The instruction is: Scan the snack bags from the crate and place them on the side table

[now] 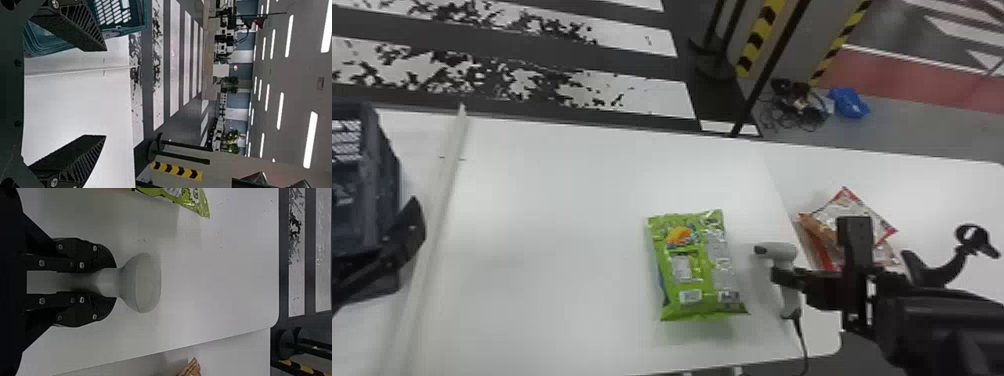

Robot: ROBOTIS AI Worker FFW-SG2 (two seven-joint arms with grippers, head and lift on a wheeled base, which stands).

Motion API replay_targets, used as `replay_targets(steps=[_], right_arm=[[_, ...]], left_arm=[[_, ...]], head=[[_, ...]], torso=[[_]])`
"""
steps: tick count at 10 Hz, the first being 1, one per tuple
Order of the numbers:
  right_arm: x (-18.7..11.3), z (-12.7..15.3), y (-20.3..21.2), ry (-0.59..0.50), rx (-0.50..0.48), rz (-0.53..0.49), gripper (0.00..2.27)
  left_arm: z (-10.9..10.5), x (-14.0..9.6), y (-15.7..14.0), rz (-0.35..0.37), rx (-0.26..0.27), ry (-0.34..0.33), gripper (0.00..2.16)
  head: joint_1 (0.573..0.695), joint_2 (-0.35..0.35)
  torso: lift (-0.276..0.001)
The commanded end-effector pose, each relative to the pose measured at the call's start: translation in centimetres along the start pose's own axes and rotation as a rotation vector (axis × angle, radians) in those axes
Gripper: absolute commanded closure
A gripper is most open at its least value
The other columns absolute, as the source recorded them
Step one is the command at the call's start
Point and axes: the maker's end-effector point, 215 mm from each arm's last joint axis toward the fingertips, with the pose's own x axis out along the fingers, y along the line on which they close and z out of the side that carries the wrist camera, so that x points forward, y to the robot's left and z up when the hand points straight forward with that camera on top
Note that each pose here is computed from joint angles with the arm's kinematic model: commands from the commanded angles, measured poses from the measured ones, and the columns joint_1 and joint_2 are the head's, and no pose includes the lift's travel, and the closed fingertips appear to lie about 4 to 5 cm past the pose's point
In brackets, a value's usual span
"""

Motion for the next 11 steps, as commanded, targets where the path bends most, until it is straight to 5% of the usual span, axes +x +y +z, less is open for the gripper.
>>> replay_targets(steps=[1,6,9,11], right_arm=[[0.1,-0.1,0.1,0.002,-0.004,0.0,0.74],[-0.3,0.6,-0.1,-0.014,-0.006,-0.008,0.1],[-3.4,1.2,1.1,-0.063,0.025,0.034,0.09],[-5.5,0.8,4.0,-0.049,0.104,0.173,0.09]], left_arm=[[0.1,0.0,0.0,-0.001,0.0,-0.002,0.08],[0.3,0.2,0.1,0.001,0.0,-0.006,0.08],[0.3,0.3,0.2,0.002,0.0,-0.006,0.08],[0.2,0.4,0.1,0.002,-0.002,-0.005,0.08]], head=[[0.695,-0.298],[0.695,-0.296],[0.695,-0.295],[0.695,-0.279]], torso=[[-0.094],[-0.094],[-0.094],[-0.094]])
